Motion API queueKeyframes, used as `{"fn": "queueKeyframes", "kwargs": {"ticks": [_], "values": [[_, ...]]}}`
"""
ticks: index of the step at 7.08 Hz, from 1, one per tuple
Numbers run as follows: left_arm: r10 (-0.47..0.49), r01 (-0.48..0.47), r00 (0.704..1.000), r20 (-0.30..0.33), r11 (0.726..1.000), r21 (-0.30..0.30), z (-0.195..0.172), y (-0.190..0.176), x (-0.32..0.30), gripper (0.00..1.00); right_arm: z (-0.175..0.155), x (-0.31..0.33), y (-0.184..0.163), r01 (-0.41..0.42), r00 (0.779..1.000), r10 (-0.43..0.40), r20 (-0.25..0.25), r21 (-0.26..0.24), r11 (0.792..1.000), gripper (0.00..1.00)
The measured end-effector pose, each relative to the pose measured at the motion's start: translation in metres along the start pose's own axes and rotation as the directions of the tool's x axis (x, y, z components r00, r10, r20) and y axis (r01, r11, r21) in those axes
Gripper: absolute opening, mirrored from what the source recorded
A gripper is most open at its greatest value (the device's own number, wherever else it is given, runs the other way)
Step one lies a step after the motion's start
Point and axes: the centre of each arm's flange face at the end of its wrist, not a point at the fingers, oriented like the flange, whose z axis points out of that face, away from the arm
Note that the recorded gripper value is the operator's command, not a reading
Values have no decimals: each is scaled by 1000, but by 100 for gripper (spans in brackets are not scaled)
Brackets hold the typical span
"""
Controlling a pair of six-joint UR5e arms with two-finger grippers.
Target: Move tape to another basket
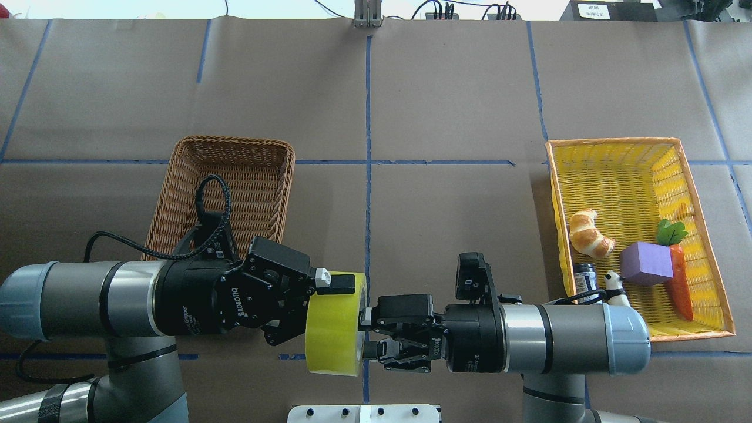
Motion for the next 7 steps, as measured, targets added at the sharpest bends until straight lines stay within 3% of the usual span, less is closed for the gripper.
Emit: {"fn": "queueKeyframes", "kwargs": {"ticks": [4,7], "values": [[21,-21,1000,10,1000,2,-11,-2,7,2,0,0,0,3,1000,-3,1,-1,1000,100],[102,-107,990,101,993,52,-58,-35,39,2,-4,0,-3,45,999,-45,-3,9,999,100]]}}
